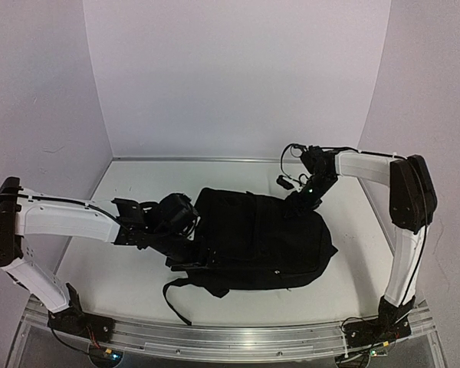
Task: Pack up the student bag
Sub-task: Adjust the student bag at the center of the board.
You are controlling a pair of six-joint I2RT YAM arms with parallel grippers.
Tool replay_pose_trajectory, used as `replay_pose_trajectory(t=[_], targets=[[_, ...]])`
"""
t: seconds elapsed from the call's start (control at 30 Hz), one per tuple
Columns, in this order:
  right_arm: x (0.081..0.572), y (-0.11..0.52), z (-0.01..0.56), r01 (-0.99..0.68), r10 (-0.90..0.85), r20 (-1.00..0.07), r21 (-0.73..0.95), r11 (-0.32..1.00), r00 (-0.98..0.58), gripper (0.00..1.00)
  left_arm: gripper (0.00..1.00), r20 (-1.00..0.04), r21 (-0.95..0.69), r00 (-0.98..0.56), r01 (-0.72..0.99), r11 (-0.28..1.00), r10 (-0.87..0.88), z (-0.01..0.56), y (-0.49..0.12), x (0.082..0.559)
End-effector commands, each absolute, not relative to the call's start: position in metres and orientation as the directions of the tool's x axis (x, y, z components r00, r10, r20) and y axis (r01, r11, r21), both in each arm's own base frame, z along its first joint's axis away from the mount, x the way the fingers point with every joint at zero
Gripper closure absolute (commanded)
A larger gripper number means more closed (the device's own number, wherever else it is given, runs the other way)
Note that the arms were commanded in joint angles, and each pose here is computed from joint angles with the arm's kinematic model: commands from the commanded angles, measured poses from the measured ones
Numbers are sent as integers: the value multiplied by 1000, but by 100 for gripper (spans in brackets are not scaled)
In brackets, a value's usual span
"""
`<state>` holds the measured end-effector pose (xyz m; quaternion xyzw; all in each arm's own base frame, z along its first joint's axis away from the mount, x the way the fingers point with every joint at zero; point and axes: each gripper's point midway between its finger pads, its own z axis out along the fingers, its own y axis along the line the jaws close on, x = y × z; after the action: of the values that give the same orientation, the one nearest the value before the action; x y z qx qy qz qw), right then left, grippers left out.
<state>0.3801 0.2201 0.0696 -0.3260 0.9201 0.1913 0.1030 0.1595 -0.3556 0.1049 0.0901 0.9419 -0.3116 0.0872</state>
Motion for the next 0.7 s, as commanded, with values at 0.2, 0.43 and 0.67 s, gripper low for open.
replay_pose_trajectory(t=[0.2, 0.43, 0.67], targets=[[310, 228, 93, -577, -513, -276, 499, 646, -813, 39, 23, -325, -627, -936, 106, 772, -136, 109, -319, 325], [283, 248, 120, -552, -487, -295, 619, 558, -822, 38, 22, -470, -612, -864, 172, 772, -181, 166, -281, 428], [332, 235, 143, -543, -379, -398, 493, 680, -835, 30, 21, -445, -653, -874, 166, 739, -197, 176, -273, 387]])
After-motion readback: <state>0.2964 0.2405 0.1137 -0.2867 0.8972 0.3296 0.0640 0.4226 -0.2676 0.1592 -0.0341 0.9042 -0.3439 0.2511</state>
